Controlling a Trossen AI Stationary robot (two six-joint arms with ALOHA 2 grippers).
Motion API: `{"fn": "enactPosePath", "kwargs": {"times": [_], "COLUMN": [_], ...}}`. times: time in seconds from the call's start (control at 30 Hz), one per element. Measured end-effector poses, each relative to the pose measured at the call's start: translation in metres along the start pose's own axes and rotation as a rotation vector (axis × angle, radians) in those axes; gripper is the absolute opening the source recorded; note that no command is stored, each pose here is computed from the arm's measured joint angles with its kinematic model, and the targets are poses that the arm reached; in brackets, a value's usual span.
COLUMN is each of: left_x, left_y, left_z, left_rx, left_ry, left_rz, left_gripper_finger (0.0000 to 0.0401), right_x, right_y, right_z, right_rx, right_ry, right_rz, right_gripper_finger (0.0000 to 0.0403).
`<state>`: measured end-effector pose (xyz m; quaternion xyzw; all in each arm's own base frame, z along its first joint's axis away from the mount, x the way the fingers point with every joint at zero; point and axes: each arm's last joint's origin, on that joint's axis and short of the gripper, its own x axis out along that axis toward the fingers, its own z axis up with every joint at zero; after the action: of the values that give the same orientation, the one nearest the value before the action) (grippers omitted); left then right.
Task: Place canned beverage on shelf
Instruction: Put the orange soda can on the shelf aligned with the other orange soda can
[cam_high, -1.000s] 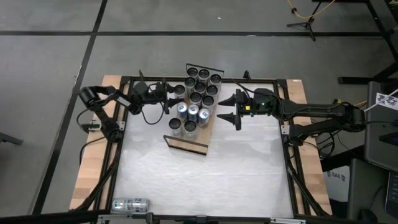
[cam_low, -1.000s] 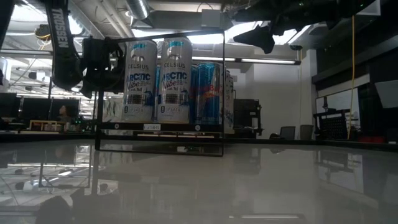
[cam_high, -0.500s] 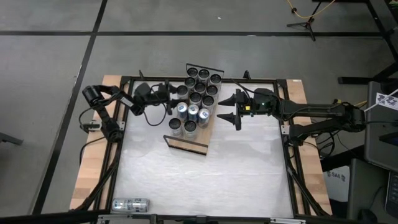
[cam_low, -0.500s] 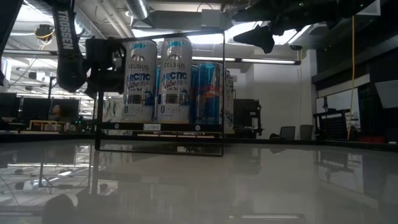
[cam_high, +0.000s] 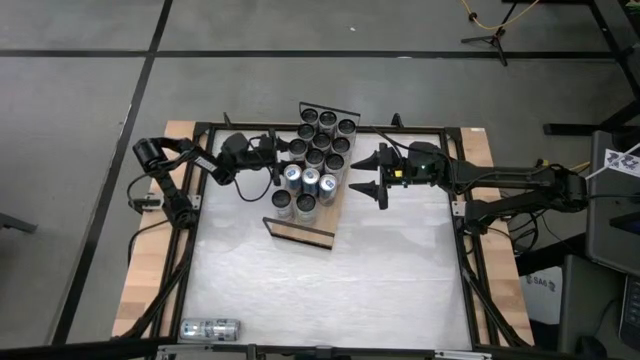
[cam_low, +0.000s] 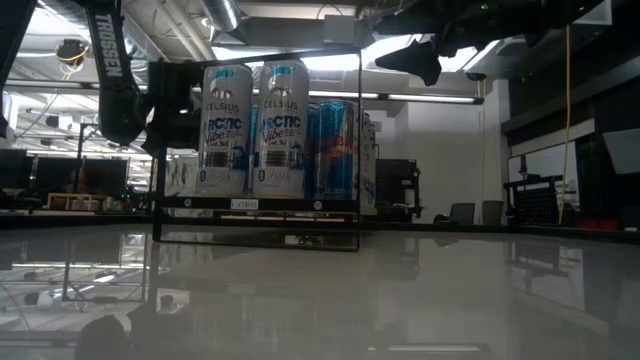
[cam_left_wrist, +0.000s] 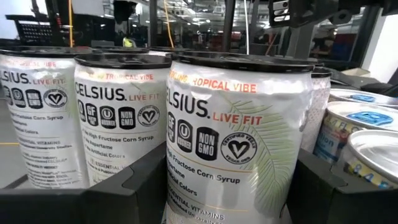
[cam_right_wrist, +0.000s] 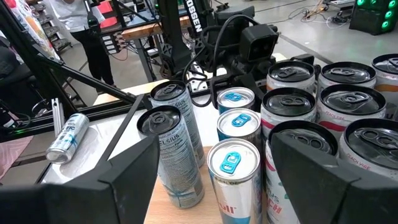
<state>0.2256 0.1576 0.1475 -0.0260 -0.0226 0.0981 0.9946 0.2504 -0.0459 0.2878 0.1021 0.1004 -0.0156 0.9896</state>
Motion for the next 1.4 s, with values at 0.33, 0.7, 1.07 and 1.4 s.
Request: {"fn": "enactPosePath", "kwargs": {"times": [0.33, 0.7, 1.07, 1.4], "left_x": [0.0013, 0.0019, 0.0019, 0.0018], "left_y": [-0.0014, -0.0023, -0.0022, -0.0032], "left_z": [-0.0033, -0.0034, -0.0014, 0.0051], "left_rx": [0.009, 0.013, -0.034, -0.006], "left_ry": [0.033, 0.033, 0.011, -0.051], "left_rz": [0.017, 0.036, 0.043, 0.027], "left_gripper_finger": [0.0249, 0.0283, 0.0285, 0.0285], "right_x": [0.0, 0.0, 0.0, 0.0], "right_y": [0.0, 0.0, 0.0, 0.0], "right_z": [-0.0001, -0.0001, -0.0001, -0.0001], "right_rx": [0.001, 0.001, 0.001, -0.012], "right_ry": [0.001, 0.001, 0.001, 0.001], "right_rz": [0.0, 0.0, 0.0, 0.0], "right_gripper_finger": [0.0303, 0.0303, 0.0303, 0.0303]}}
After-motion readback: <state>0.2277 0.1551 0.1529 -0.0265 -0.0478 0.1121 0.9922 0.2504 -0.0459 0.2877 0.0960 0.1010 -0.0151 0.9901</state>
